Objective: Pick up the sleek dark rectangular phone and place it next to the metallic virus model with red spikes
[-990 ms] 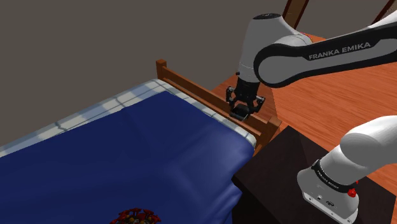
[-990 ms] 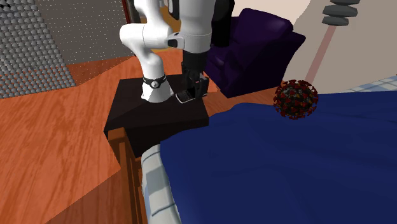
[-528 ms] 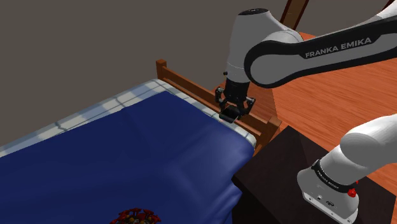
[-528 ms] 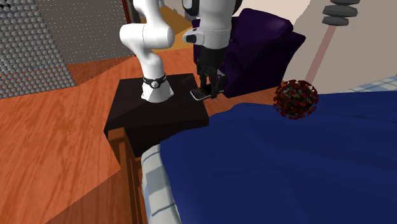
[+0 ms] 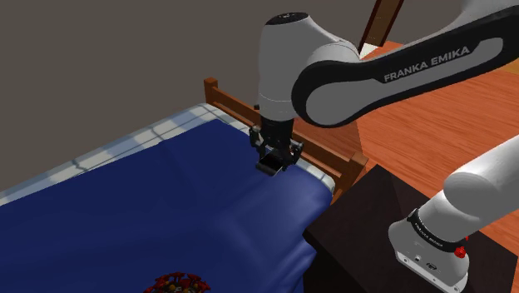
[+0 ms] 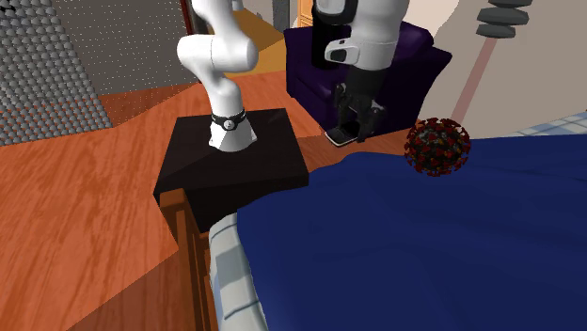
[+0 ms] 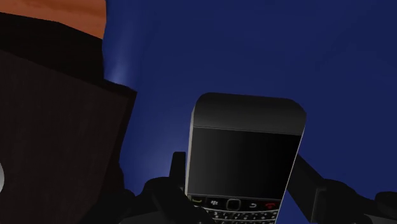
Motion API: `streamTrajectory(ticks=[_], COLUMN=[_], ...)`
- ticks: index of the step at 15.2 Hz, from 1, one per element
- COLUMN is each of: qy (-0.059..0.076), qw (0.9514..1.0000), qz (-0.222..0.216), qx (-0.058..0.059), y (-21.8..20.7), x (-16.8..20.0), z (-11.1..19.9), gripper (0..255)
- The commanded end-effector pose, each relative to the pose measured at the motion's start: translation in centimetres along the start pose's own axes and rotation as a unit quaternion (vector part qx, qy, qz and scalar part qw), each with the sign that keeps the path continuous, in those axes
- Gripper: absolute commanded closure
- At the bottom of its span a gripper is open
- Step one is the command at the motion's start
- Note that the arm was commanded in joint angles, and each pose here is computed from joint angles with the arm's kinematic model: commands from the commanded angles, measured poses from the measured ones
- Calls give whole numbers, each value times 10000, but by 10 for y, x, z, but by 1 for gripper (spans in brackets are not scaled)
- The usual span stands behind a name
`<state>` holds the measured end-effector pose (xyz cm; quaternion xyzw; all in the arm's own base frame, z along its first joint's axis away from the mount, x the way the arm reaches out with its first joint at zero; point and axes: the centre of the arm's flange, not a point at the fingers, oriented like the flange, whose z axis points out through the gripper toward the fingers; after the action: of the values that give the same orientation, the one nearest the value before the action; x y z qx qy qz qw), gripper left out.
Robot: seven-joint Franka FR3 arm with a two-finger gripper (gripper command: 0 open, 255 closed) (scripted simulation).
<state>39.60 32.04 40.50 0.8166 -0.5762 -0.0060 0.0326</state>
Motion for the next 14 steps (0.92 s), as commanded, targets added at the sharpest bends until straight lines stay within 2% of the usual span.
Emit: streamTrajectory(ticks=[1, 14], qy=[-5, -5], qw=[10000, 10000], qz=[19, 19], qx=[12, 12], y=[-13, -90], x=[-22, -175], z=[-3, -12], gripper=[255, 255])
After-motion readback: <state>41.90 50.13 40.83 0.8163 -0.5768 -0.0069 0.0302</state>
